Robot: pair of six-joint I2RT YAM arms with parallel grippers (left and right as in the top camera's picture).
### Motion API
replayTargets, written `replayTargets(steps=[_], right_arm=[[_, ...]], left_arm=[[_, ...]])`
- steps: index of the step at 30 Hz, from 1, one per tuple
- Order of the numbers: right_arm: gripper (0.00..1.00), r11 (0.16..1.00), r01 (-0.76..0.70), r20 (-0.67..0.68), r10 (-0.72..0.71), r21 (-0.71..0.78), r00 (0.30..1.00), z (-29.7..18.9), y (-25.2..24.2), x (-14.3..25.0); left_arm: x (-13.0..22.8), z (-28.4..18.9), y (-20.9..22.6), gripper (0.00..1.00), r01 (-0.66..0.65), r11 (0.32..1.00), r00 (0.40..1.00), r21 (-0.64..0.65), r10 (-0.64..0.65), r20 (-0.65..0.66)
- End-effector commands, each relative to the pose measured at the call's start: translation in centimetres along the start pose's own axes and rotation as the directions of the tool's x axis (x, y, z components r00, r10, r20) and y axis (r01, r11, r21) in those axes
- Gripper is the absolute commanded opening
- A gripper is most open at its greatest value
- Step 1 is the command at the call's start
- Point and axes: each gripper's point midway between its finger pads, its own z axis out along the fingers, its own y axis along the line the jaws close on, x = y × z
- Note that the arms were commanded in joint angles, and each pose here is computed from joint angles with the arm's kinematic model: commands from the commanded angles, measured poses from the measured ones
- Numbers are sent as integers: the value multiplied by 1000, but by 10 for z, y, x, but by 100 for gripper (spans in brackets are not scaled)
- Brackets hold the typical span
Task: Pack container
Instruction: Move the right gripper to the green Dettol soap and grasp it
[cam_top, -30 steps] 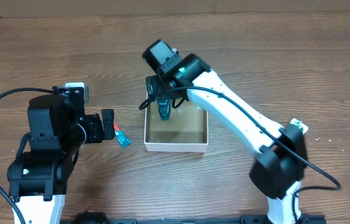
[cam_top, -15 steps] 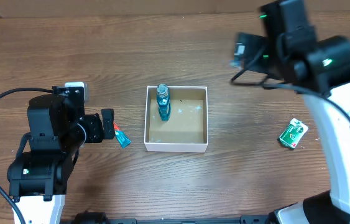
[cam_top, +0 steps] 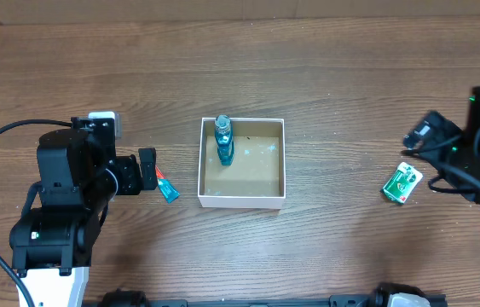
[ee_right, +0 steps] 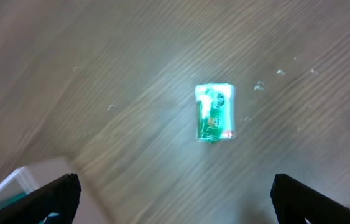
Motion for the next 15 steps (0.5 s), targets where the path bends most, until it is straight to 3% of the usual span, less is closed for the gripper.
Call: replayTargets(steps=[1,7,15], right_arm=[[100,999,-14,-134,20,40,991,58,-23,2],[100,988,26,-355,30,152,935,142,-44,10],[100,988,45,-485,33,147,874,204,-48,39]], left_arm=[[-9,-6,-6,100,2,1000,1000,21,-3,29],[-9,-6,-6,100,2,1000,1000,21,-3,28],[-9,-6,-6,100,3,1000,1000,22,-3,27]])
